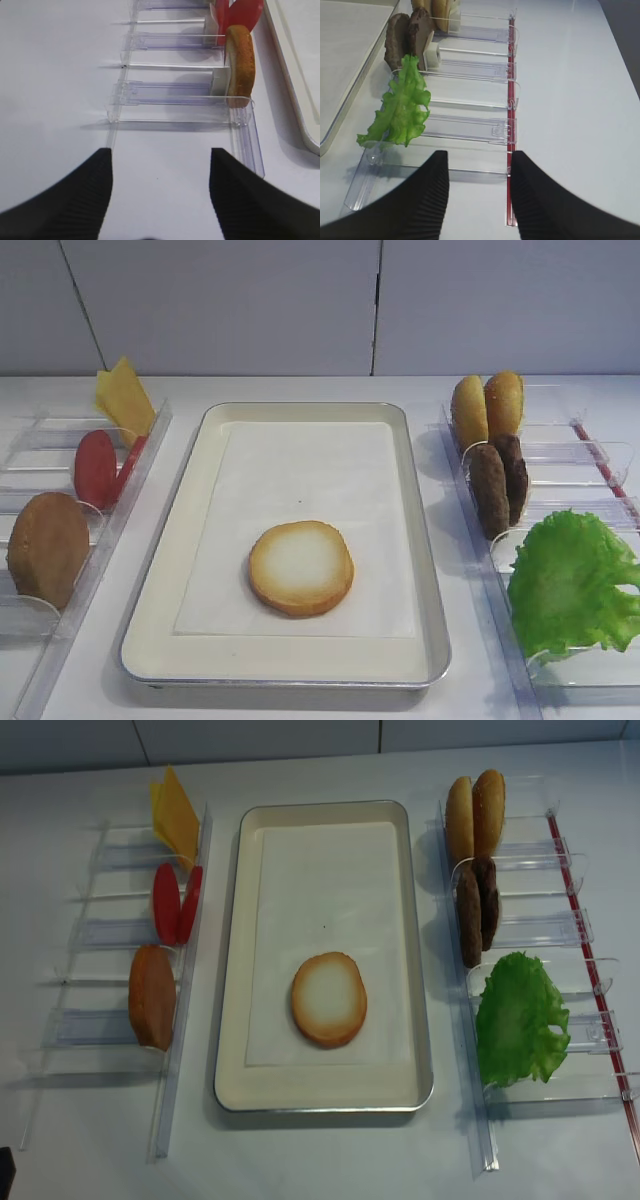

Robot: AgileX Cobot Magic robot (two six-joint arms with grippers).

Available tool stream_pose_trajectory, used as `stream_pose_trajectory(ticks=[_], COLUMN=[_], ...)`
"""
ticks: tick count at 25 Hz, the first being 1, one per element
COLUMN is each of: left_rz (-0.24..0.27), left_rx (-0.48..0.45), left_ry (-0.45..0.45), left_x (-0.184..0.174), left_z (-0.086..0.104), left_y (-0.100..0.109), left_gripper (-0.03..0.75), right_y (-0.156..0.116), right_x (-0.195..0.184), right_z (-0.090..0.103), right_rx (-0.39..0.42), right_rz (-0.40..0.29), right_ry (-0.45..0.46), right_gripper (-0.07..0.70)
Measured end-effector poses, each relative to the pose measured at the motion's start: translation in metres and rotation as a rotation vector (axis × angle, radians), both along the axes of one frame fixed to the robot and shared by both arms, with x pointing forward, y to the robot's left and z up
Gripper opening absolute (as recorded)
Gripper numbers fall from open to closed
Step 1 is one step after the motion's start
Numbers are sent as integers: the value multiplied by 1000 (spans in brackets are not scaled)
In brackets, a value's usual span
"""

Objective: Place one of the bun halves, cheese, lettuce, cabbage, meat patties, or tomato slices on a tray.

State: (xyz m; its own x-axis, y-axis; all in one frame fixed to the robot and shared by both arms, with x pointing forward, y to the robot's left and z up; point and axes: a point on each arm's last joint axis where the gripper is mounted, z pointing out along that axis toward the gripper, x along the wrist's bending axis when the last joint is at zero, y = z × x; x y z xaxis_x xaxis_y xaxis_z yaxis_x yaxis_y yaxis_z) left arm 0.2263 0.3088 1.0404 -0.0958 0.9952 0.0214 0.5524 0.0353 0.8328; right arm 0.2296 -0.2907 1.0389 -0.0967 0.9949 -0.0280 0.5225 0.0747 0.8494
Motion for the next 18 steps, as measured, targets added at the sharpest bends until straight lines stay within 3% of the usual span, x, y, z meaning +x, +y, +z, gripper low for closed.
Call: stream_pose_trajectory(ticks=[18], left_rz=[1], left_rx=[-1], left_ry=[-2], left_x=[0], left_z=[0], left_y=[0], left_gripper=[409], right_y=[0], right_x=[0], right_z=[0], right_rx=[-2], right_rz=[1], right_ry=[0], right_gripper=[322])
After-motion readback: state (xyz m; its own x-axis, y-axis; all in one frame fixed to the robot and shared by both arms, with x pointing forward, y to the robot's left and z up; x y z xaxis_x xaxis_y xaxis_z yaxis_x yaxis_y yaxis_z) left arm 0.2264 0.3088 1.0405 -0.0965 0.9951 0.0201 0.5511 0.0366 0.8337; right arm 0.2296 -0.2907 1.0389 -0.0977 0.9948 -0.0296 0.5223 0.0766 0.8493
